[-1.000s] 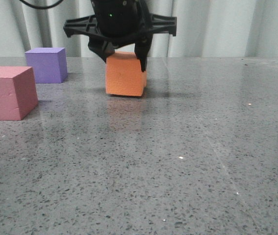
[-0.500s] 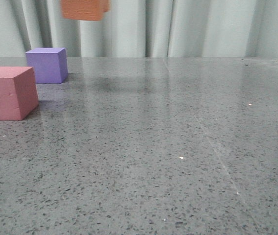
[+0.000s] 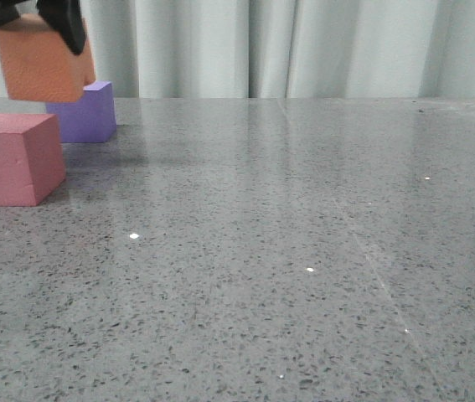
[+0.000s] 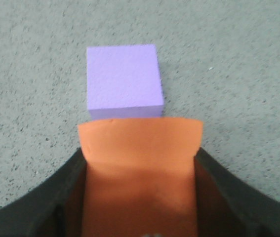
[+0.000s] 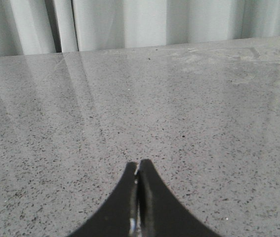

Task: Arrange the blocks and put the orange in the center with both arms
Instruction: 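Carry the orange cube with the left gripper beside the pink block, then lower the orange cube between pink block and purple cube, open left gripper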

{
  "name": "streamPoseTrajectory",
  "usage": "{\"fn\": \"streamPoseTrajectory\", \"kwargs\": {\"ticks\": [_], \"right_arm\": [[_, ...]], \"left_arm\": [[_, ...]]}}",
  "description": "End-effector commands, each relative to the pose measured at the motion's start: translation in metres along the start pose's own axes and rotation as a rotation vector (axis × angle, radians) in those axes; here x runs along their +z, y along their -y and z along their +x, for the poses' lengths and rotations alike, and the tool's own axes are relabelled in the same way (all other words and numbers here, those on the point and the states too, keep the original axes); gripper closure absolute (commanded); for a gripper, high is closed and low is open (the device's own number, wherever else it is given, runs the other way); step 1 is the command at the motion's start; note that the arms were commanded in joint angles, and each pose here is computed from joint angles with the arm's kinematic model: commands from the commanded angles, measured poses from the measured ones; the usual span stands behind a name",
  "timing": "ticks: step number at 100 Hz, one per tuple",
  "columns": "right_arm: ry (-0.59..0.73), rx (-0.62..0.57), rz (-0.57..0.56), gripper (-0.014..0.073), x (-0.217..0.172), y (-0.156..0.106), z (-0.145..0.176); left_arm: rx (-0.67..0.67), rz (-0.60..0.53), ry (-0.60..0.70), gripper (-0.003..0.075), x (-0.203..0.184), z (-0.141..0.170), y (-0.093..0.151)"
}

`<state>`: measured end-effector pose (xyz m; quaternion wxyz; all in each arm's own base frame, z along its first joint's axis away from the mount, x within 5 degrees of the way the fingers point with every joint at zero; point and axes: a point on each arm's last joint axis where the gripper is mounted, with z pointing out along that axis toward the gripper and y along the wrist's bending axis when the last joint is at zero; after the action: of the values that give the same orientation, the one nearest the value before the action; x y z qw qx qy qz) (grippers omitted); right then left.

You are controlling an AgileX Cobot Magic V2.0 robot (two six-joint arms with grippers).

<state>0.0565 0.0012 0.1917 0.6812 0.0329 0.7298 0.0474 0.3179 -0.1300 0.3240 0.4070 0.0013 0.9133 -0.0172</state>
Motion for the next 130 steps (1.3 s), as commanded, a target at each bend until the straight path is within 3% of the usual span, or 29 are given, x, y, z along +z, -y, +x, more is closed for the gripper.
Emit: {"fn": "streamPoseTrajectory", "kwargs": {"ticks": [1, 32, 100, 112, 130], "right_arm": [[0.117, -0.007, -0.010, 0.0662, -0.003, -0.001, -0.013], [0.117, -0.007, -0.010, 0.0662, -0.003, -0.001, -0.013], [0.117, -0.007, -0.010, 0.0662, -0.003, -0.001, -0.013], [0.117, -0.007, -0.010, 0.0662, -0.003, -0.001, -0.013], [0.117, -0.007, -0.010, 0.0662, -0.003, -0.001, -0.013]], "left_arm": [[-0.025, 0.043, 0.097, 0.0624, -0.017, -0.013, -0.005], [-0.052, 0.051, 0.090, 0.0624, 0.000, -0.001, -0.018], [-0.028, 0.077, 0.003, 0.0617, 0.042, 0.017, -0.007], [-0.015, 0.105, -0.001, 0.0504, 0.042, 0.017, -0.004], [0.009, 0.125, -0.003, 0.0115, 0.041, 0.017, -0.002]]}}
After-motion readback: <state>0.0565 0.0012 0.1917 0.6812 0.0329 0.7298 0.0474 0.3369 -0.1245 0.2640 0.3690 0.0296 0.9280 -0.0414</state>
